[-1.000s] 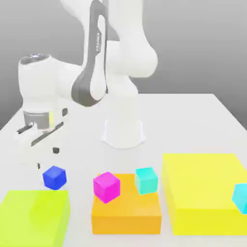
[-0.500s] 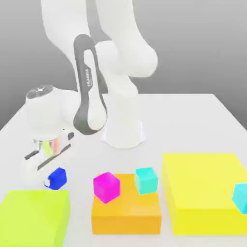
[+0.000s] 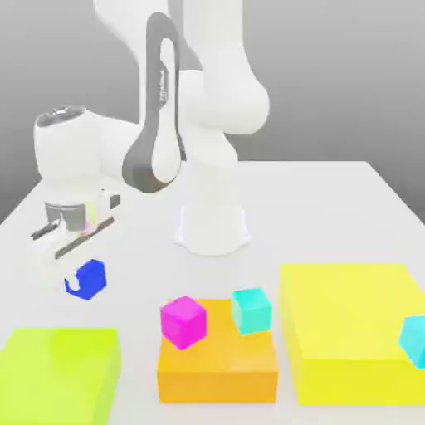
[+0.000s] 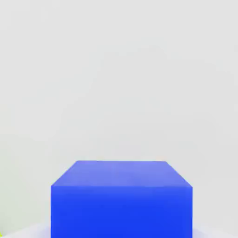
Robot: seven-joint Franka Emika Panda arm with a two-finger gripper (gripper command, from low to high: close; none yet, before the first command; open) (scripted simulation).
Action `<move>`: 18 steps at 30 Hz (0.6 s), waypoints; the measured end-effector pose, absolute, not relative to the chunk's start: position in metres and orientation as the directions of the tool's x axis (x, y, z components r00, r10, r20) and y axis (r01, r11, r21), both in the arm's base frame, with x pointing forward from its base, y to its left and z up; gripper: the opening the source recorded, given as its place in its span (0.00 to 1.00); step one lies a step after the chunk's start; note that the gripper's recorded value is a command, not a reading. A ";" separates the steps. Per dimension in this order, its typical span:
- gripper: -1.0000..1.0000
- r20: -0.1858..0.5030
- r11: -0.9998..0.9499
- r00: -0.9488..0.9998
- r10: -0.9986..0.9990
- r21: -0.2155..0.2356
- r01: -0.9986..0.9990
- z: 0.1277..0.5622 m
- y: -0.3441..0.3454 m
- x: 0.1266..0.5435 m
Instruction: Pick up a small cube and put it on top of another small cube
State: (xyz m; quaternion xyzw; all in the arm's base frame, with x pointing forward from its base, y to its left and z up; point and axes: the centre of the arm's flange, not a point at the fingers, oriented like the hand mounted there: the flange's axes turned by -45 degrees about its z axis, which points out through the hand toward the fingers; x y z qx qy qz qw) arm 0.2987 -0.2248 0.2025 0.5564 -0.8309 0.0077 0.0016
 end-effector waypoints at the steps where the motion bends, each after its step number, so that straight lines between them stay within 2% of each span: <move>1: 0.00 0.010 0.302 -0.302 -0.953 -0.010 -0.953 0.205 -0.206 0.320; 4: 0.00 -0.003 -0.029 0.029 -1.000 -0.006 -1.000 0.215 -0.123 0.402; 9: 0.00 -0.029 -0.364 0.364 -0.931 -0.013 -0.931 0.239 -0.029 0.476; 13: 0.00 -0.023 -0.645 0.645 -0.764 -0.016 -0.764 0.268 0.069 0.495; 18: 0.00 -0.010 -0.896 0.897 -0.443 -0.013 -0.443 0.307 0.197 0.482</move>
